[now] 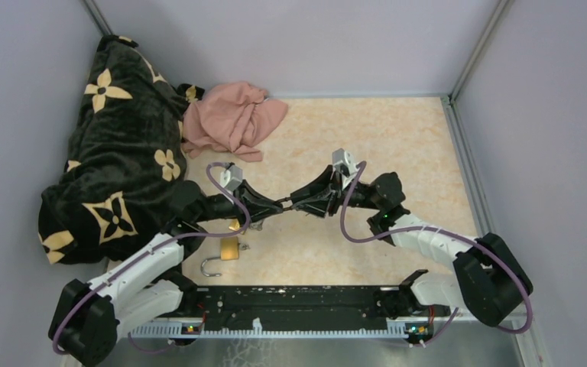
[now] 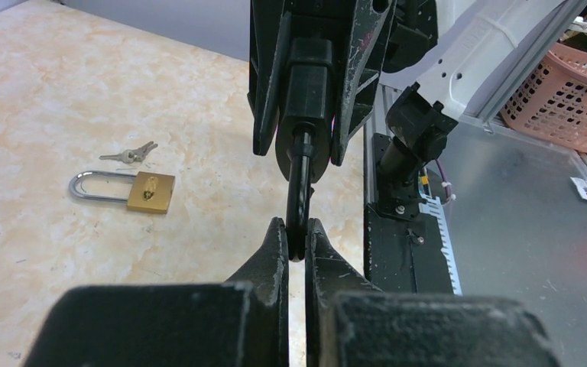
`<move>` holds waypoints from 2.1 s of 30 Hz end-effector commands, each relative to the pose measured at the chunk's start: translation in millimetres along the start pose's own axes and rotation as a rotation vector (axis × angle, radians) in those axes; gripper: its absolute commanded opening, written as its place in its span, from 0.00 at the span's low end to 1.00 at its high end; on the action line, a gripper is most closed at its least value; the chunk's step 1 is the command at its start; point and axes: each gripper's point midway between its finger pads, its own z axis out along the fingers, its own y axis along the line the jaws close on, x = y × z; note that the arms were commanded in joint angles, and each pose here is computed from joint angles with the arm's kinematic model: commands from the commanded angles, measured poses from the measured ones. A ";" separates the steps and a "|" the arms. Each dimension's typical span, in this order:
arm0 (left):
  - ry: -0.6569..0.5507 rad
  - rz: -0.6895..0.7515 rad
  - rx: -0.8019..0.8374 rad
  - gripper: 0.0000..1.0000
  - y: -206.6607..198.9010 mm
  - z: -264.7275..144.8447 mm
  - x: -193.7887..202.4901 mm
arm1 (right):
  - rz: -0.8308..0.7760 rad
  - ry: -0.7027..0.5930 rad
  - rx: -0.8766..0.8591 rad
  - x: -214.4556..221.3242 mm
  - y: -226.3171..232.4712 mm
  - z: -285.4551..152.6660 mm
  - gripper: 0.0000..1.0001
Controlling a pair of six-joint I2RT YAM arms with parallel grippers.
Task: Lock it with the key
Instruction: Lock the lock.
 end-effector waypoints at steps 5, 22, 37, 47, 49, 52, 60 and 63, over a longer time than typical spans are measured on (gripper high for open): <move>-0.109 0.175 0.170 0.00 -38.7 14.9 -58.6 | -0.064 -0.060 0.026 -7.6 -9.8 8.6 0.00; -0.222 0.283 0.099 0.00 -29.0 36.6 -90.9 | 0.017 -0.040 0.042 16.3 -23.2 21.8 0.00; -0.186 0.282 0.251 0.00 -65.7 64.6 -68.1 | 0.041 -0.056 0.103 11.6 -40.1 29.8 0.00; -0.249 0.377 0.305 0.00 -83.9 72.9 -99.1 | 0.063 -0.024 0.160 32.7 -61.1 25.3 0.00; -0.232 0.361 0.320 0.00 -87.8 76.2 -92.0 | 0.054 -0.031 0.156 28.5 -64.5 29.5 0.00; -0.214 0.337 0.343 0.00 -93.2 79.5 -81.4 | 0.048 -0.032 0.151 23.4 -66.8 33.5 0.00; -0.160 0.284 0.408 0.00 -102.5 83.9 -65.8 | 0.034 -0.052 0.141 9.0 -66.1 38.0 0.00; -0.137 0.279 0.468 0.00 -113.9 83.0 -59.6 | 0.022 -0.055 0.118 1.6 -64.2 42.1 0.00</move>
